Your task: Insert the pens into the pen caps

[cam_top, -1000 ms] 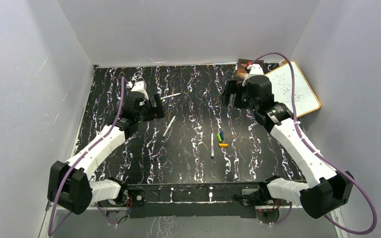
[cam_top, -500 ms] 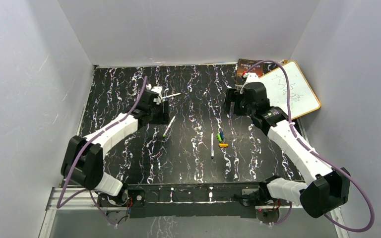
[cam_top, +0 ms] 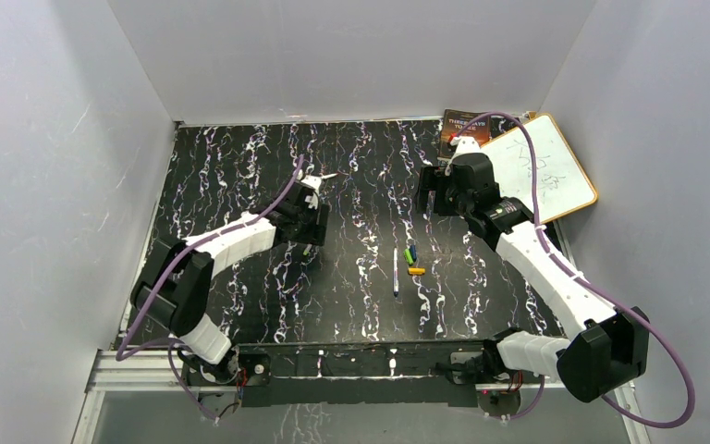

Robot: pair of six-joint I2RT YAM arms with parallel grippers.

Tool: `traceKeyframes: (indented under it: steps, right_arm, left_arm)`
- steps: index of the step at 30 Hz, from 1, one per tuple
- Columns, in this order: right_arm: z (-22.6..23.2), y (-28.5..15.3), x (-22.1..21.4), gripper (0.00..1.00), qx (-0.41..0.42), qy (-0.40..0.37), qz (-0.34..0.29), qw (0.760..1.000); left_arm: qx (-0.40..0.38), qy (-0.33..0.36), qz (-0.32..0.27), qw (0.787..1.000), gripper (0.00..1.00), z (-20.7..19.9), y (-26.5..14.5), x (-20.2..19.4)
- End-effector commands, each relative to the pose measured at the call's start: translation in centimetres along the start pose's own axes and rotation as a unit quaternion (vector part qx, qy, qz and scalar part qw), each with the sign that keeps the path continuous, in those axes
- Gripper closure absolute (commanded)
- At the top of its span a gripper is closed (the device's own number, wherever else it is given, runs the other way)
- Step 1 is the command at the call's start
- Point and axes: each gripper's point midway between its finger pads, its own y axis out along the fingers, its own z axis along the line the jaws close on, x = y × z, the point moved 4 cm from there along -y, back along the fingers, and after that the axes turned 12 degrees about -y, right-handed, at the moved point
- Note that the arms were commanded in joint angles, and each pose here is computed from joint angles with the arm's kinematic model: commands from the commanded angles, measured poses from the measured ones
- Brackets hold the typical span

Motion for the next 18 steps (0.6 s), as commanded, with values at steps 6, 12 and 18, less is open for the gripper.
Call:
traceKeyframes:
  steps: [6, 12, 18]
  right_arm:
    - [0.1, -0.6, 2.2, 0.26, 0.003, -0.003, -0.039, 0.999]
    - [0.1, -0.7, 2.2, 0.28, 0.003, -0.003, -0.041, 0.999]
    - [-0.2, -1.0, 2.3, 0.28, -0.007, -0.002, -0.045, 0.999]
  left_arm:
    - [0.056, 0.038, -0.006, 0.998, 0.41, 0.7, 1.1, -0.4]
    - [0.068, 0.045, -0.006, 0.997, 0.48, 1.0, 1.6, -1.0]
    - [0.08, 0.046, 0.006, 0.996, 0.57, 1.1, 2.3, -1.7]
